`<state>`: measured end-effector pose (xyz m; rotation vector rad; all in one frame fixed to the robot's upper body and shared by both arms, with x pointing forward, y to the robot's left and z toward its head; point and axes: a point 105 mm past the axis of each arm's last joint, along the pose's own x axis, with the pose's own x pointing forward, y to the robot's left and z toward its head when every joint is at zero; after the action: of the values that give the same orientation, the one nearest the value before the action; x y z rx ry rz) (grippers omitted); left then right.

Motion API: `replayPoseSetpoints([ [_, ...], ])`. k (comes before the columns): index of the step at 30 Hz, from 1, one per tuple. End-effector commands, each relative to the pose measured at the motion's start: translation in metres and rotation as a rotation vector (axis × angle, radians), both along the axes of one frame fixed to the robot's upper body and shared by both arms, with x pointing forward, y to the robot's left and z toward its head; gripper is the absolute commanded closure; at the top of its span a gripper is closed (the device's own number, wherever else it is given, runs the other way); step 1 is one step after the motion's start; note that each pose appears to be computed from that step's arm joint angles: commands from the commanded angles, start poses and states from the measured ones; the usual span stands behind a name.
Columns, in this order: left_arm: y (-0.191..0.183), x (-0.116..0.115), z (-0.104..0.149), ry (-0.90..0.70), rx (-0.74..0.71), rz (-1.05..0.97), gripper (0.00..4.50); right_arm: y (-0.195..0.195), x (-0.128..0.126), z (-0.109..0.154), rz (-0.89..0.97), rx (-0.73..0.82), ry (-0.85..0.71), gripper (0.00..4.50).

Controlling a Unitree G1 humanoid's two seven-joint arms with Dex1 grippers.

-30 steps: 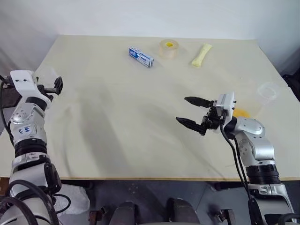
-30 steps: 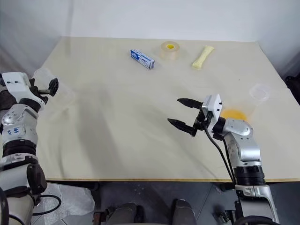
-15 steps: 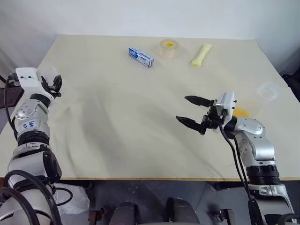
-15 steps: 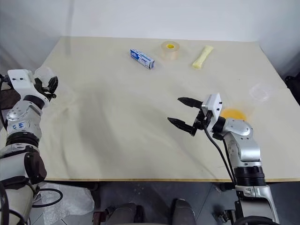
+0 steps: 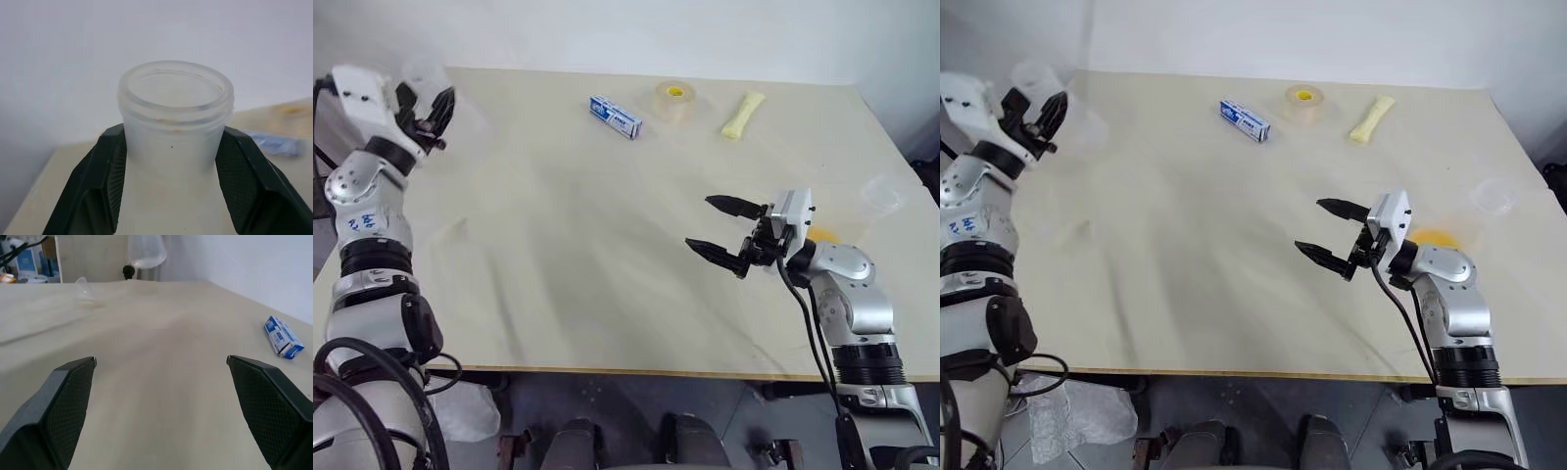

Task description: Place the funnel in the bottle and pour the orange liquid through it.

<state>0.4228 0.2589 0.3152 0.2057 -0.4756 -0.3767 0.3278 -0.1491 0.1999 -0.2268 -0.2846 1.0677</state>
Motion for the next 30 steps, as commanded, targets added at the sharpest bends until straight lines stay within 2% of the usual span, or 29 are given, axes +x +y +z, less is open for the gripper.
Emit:
replayPoseSetpoints([
  [1, -0.062, -0.010, 0.010, -0.030, 0.133, -0.257, 2.20, -0.013, -0.013, 0.011, 0.012, 0.000, -0.032, 0.00],
  [4, -0.107, -0.016, -0.002, 0.022, 0.174, -0.429, 2.20, -0.020, -0.019, 0.013, -0.006, 0.006, -0.020, 0.00],
  [10, -0.174, -0.031, -0.032, 0.117, 0.150, -0.698, 2.20, -0.035, -0.026, 0.010, -0.106, 0.008, -0.041, 0.00],
  [13, -0.195, -0.034, -0.046, 0.193, 0.125, -0.762, 2.20, -0.040, -0.030, 0.009, -0.143, 0.012, -0.045, 0.00],
  [15, -0.211, -0.036, -0.067, 0.267, 0.173, -0.774, 2.20, -0.042, -0.035, 0.007, -0.169, 0.016, -0.046, 0.00],
  [17, -0.220, -0.040, -0.082, 0.310, 0.221, -0.788, 2.20, -0.043, -0.038, 0.005, -0.188, 0.019, -0.045, 0.00],
  [29, -0.243, -0.050, -0.117, 0.355, 0.321, -0.827, 2.20, -0.043, -0.045, -0.003, -0.240, 0.030, -0.038, 0.00],
  [30, -0.244, -0.051, -0.118, 0.356, 0.321, -0.827, 1.85, -0.043, -0.045, -0.003, -0.242, 0.031, -0.038, 0.00],
])
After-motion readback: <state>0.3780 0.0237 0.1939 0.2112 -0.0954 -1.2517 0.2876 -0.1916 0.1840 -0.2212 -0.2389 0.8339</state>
